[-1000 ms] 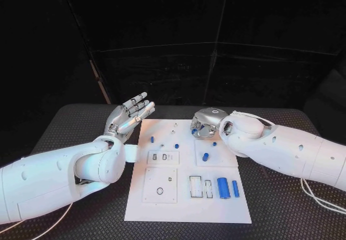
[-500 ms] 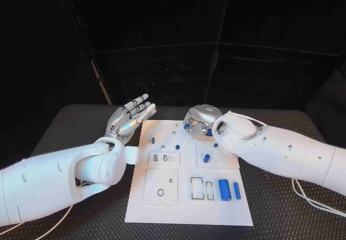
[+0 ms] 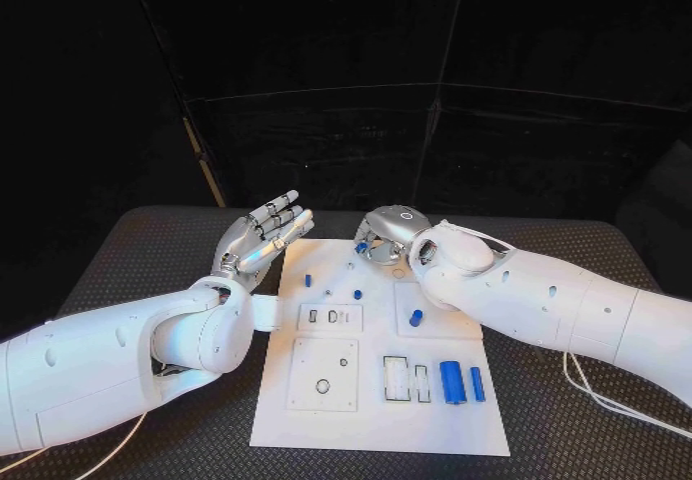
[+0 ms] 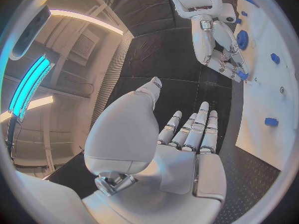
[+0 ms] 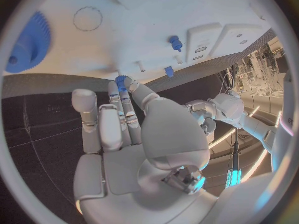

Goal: Assemble the parts on the task board

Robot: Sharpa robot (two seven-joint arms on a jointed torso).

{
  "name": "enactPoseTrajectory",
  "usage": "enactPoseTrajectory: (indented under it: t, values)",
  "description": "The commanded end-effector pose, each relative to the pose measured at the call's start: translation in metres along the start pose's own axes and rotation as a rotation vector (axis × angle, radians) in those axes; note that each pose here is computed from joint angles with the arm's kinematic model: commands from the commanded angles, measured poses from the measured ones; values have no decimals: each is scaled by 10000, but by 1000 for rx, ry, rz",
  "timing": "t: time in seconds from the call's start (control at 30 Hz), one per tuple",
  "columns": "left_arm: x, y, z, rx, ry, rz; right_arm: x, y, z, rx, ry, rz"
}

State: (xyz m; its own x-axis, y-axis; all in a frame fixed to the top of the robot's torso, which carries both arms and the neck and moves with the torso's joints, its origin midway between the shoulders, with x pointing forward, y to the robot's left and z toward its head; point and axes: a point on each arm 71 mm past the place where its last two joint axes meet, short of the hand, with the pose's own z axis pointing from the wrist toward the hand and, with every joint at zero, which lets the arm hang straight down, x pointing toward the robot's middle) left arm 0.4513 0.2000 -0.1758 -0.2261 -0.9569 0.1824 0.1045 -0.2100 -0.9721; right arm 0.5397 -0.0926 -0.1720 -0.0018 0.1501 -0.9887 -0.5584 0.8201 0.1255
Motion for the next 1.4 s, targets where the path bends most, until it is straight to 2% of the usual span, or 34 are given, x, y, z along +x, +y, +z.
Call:
enactPoseTrajectory:
  t: [0.03,0.63,1.03,1.27,1.4]
  values:
    - [25,-17,6,13,18,-4,-17,27,29,-17,-11,-6]
    - [31,-24,5,13,20,-5,32,20,114,13,22,-27]
    - [31,-26,7,14,20,-5,31,37,151,11,39,-35]
    - [26,-27,8,13,20,-5,2,24,134,9,13,-33]
    - [16,-29,7,13,18,-4,-39,-2,77,5,-16,-22]
